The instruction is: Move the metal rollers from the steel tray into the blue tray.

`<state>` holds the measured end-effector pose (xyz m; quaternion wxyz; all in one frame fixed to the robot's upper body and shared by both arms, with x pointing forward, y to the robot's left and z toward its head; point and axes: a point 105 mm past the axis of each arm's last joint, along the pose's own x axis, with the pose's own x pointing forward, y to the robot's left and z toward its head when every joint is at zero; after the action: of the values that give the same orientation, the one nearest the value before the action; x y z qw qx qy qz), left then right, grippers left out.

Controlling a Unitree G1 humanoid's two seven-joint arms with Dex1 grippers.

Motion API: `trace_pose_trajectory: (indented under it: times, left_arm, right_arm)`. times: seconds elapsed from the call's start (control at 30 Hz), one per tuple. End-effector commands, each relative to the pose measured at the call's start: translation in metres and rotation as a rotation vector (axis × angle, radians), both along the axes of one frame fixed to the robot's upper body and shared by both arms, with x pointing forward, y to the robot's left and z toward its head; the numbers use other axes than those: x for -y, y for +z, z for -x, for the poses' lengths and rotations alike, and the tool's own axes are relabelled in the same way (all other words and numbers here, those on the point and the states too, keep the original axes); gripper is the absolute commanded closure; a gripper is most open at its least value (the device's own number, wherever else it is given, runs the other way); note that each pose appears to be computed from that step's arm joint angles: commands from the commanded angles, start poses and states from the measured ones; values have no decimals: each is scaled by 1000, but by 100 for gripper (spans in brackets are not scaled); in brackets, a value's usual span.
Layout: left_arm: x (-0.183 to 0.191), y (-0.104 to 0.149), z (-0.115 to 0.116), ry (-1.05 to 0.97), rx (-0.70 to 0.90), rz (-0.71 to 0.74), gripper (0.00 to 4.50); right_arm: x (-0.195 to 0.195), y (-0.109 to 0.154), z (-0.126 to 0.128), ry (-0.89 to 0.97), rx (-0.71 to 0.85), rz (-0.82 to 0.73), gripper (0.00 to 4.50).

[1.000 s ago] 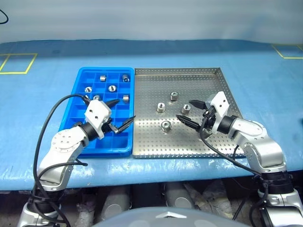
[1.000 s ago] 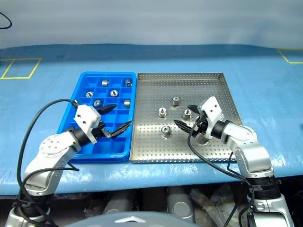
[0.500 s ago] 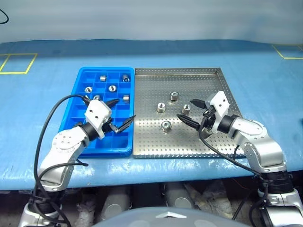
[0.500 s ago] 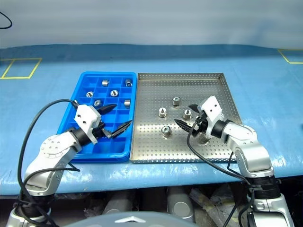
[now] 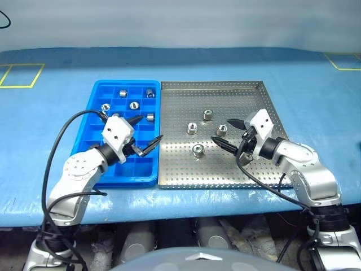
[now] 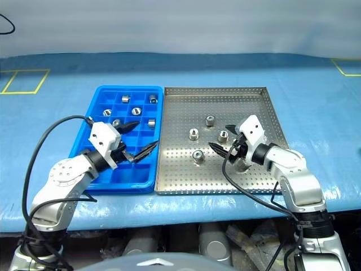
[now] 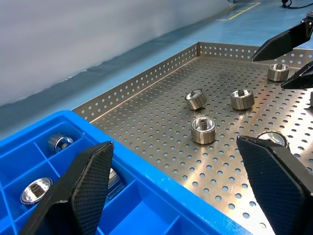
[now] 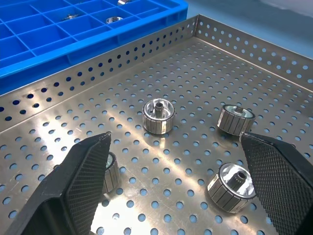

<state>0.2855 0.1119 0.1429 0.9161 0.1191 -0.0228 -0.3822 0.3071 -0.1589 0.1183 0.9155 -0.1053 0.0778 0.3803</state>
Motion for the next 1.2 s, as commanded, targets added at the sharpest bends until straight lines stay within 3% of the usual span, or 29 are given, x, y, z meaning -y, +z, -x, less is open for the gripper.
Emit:
trace_pose_trajectory:
  times: [0.03, 0.63, 1.2]
  left_arm:
    - [29, 5, 4, -115, 20, 13, 9]
    - [83, -27, -25, -297, -119, -147, 9]
    - [74, -60, -44, -156, -210, -336, 9]
  right_arm:
    - [-4, 14, 2, 12, 63, -1, 4]
    - [14, 21, 26, -96, 124, 22, 4]
    - [16, 21, 26, -125, 136, 25, 4]
